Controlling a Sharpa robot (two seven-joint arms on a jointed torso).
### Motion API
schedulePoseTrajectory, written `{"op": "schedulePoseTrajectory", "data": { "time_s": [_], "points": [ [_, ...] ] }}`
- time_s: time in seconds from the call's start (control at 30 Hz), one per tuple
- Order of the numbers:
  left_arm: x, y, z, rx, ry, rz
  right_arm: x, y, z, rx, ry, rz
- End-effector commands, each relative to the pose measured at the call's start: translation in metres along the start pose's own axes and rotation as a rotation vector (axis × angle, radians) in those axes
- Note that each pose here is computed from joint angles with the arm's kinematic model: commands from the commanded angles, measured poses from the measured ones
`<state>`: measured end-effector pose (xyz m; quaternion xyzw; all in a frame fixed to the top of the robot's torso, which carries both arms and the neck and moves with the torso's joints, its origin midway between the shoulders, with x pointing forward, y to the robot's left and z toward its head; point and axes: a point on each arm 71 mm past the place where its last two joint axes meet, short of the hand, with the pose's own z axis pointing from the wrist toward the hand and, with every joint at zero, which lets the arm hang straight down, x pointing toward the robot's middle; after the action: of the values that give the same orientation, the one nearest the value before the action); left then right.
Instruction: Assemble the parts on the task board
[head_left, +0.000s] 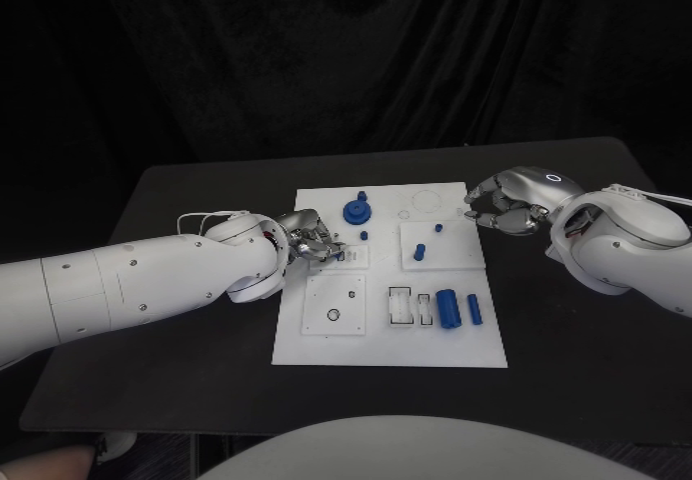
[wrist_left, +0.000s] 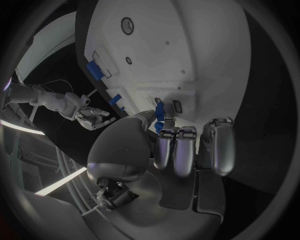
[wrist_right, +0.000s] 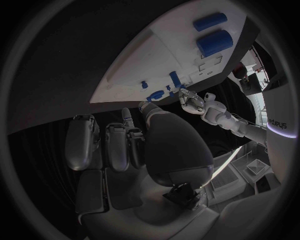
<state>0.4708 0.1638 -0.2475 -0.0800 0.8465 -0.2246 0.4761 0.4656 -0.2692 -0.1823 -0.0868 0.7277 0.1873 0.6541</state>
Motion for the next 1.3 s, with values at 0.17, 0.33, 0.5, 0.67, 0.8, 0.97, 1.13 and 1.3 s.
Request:
{"op": "schedulePoseTrajectory", "data": {
  "time_s": [0.17, 0.33, 0.5, 0.67, 0.8, 0.97, 1.13, 1.3],
  "points": [
    [0.0073, -0.0014, 0.0005, -0.005, 0.05, 0.019, 0.0018, -0.001, -0.0006, 0.018, 0.011, -0.001],
    [0.008, -0.0016, 0.0007, -0.007, 0.058, 0.022, 0.002, -0.0009, -0.0006, 0.019, 0.013, -0.002],
    [0.0085, -0.0018, 0.0004, -0.005, 0.063, 0.024, 0.002, -0.0011, -0.0007, 0.02, 0.014, -0.002],
    [0.0081, -0.0014, 0.0004, -0.003, 0.061, 0.023, 0.002, -0.0013, -0.0008, 0.021, 0.015, -0.002],
    [0.0078, -0.0011, 0.0003, 0.0, 0.059, 0.022, 0.0021, -0.0012, -0.0006, 0.022, 0.016, -0.002],
    [0.0074, -0.0004, 0.0003, -0.002, 0.057, 0.021, 0.0024, -0.0012, -0.0004, 0.023, 0.018, -0.003],
    [0.007, 0.0009, 0.0003, -0.007, 0.056, 0.021, 0.0026, -0.0013, -0.0005, 0.024, 0.02, -0.003],
    [0.0066, 0.0019, 0.0003, -0.011, 0.054, 0.02, 0.0027, -0.0014, -0.0005, 0.024, 0.021, -0.003]
  ]
}}
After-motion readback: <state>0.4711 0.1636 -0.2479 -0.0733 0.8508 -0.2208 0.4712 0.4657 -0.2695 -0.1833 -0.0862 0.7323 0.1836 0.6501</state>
